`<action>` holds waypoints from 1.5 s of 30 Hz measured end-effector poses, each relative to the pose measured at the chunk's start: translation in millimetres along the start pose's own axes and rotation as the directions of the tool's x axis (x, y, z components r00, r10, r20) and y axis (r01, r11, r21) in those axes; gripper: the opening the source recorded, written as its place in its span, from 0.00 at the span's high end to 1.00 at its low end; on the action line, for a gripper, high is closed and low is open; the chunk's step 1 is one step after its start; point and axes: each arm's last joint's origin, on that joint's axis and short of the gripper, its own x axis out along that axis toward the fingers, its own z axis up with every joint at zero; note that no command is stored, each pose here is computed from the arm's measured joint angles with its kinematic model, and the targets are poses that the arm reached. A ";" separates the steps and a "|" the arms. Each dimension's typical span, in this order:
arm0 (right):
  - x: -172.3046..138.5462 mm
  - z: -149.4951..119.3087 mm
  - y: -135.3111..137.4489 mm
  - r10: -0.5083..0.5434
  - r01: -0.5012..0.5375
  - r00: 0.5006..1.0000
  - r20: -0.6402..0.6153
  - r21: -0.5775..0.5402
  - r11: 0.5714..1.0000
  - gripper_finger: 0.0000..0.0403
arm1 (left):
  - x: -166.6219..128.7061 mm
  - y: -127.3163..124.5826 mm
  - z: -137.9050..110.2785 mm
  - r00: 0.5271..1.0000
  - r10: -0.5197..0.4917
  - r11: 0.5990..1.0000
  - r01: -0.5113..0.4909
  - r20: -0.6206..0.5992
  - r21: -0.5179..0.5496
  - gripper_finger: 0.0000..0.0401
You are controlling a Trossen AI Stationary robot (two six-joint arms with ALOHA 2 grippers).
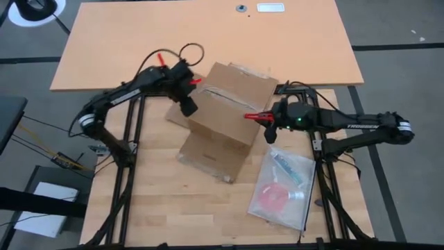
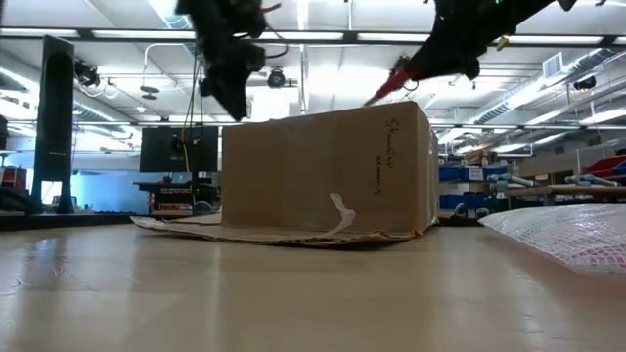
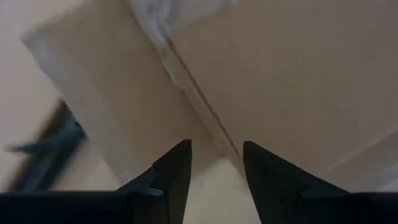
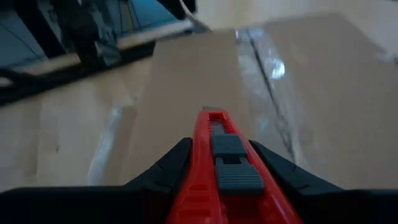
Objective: Unpack boxes
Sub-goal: Break down cardboard box until it is fully flat
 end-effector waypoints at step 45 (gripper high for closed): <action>-13.1 37.5 15.1 0.415 -0.431 0.899 -0.139 -0.116 0.895 0.67 | -116.4 -93.9 -28.6 0.929 0.084 0.986 -0.025 0.360 -0.166 0.61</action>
